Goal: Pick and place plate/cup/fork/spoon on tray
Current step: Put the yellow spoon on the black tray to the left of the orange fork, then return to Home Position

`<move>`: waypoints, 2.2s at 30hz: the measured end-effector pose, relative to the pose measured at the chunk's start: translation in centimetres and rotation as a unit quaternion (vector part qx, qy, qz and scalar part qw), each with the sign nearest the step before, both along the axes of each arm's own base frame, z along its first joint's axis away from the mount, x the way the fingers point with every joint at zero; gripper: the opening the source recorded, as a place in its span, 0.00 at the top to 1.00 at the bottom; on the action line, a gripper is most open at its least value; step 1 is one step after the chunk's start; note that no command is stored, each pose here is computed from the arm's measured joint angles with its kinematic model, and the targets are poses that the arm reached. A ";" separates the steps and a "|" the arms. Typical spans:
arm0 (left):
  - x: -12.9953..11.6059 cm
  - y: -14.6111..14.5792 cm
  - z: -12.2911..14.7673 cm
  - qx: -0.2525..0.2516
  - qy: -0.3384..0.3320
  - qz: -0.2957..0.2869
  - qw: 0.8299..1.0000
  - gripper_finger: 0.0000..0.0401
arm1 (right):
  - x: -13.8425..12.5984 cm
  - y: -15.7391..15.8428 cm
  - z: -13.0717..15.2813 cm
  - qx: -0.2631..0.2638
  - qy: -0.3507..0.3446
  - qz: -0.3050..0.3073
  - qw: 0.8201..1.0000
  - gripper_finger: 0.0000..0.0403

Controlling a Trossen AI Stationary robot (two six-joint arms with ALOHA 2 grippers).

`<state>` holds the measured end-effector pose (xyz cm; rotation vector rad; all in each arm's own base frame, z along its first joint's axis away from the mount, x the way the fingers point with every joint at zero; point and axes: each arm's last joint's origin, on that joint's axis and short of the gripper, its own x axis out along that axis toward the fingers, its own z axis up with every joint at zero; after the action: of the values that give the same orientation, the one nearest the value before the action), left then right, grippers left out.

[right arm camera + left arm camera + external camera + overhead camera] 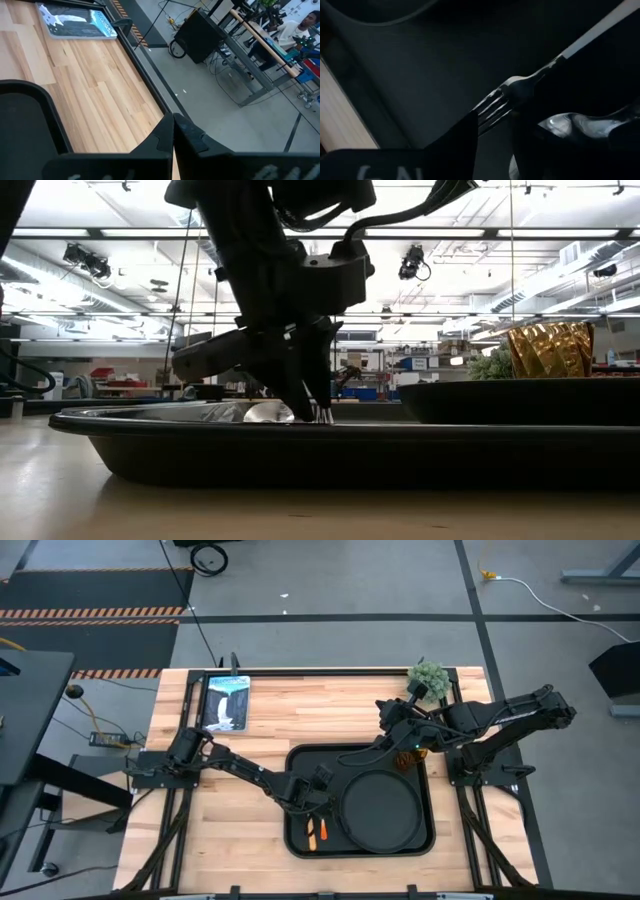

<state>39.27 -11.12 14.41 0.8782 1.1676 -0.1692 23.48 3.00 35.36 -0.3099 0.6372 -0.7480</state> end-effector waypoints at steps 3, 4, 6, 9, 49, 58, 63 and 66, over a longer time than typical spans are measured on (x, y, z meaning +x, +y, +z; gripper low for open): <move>0.0 -0.1 0.0 0.008 -0.002 -0.009 1.000 0.71 | 0.0 0.0 0.0 0.001 0.000 0.001 1.000 0.97; 0.0 -0.2 0.0 0.012 -0.003 -0.012 1.000 0.71 | 0.0 0.0 0.0 0.001 0.000 0.001 1.000 0.97; 0.0 -0.4 0.1 0.021 -0.006 -0.014 1.000 0.71 | 0.0 0.0 0.0 0.001 0.000 0.001 1.000 0.97; -0.2 -0.8 0.2 0.034 -0.004 -0.021 0.999 0.71 | 0.0 0.0 0.0 0.001 0.001 0.001 1.000 0.97; -24.4 5.4 10.7 -0.206 -0.299 0.318 0.876 0.71 | -4.0 8.0 -2.1 0.042 -0.011 0.123 0.991 0.97; -28.1 7.0 10.0 -0.312 -0.422 0.285 0.802 0.71 | -5.8 6.9 -5.7 0.084 -0.043 0.166 0.982 0.98; -29.5 8.0 8.9 -0.343 -0.501 0.252 0.754 0.71 | -7.3 5.7 -6.2 0.122 -0.117 0.270 0.948 0.98; -30.2 8.6 8.3 -0.354 -0.532 0.245 0.729 0.71 | -8.4 4.5 -6.3 0.130 -0.168 0.316 0.925 0.98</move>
<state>9.11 -2.49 22.68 -0.1212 0.1285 0.3013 15.11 7.54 29.09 -0.1206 0.2707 -0.0836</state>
